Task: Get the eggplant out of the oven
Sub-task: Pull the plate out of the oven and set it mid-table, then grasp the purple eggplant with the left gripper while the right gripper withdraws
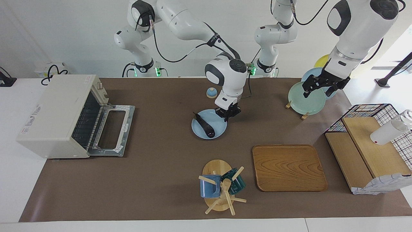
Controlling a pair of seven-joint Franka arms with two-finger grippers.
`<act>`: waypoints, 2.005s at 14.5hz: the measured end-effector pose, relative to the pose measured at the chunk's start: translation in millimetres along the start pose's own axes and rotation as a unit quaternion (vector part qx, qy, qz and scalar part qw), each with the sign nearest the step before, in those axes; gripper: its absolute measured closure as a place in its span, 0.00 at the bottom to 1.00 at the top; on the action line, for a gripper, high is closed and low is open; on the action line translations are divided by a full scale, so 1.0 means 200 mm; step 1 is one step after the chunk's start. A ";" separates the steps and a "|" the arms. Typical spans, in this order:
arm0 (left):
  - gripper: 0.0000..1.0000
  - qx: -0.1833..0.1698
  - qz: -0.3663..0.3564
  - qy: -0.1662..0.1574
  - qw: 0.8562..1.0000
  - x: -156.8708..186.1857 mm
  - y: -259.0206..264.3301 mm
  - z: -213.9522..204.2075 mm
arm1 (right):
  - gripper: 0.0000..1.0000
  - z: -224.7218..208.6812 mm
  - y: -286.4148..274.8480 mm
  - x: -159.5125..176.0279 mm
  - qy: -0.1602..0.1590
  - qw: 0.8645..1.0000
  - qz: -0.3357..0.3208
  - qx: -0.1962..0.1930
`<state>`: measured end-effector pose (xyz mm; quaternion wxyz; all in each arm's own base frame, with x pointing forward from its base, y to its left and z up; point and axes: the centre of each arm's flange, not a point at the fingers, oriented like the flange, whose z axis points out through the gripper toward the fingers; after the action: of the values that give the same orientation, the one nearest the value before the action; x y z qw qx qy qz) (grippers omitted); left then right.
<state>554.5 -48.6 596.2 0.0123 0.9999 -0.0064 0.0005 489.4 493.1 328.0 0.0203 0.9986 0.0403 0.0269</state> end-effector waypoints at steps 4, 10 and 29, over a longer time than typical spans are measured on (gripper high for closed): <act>0.00 0.000 0.001 -0.001 1.000 0.00 0.01 0.01 | 0.60 -0.20 0.10 0.02 -0.008 0.999 -0.004 -0.043; 0.00 -0.003 -0.057 0.013 0.998 -0.01 0.29 0.16 | 0.88 -0.44 1.03 0.33 -0.083 0.993 -0.011 -0.082; 0.00 -0.087 -0.143 0.046 0.985 -0.33 1.84 1.39 | 0.99 0.28 2.17 0.09 -0.097 0.987 -0.037 -0.125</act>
<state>483.4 -422.7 327.2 0.0991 0.9845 0.1375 0.0445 544.9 59.5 291.1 0.1496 0.9840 0.0714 -0.0659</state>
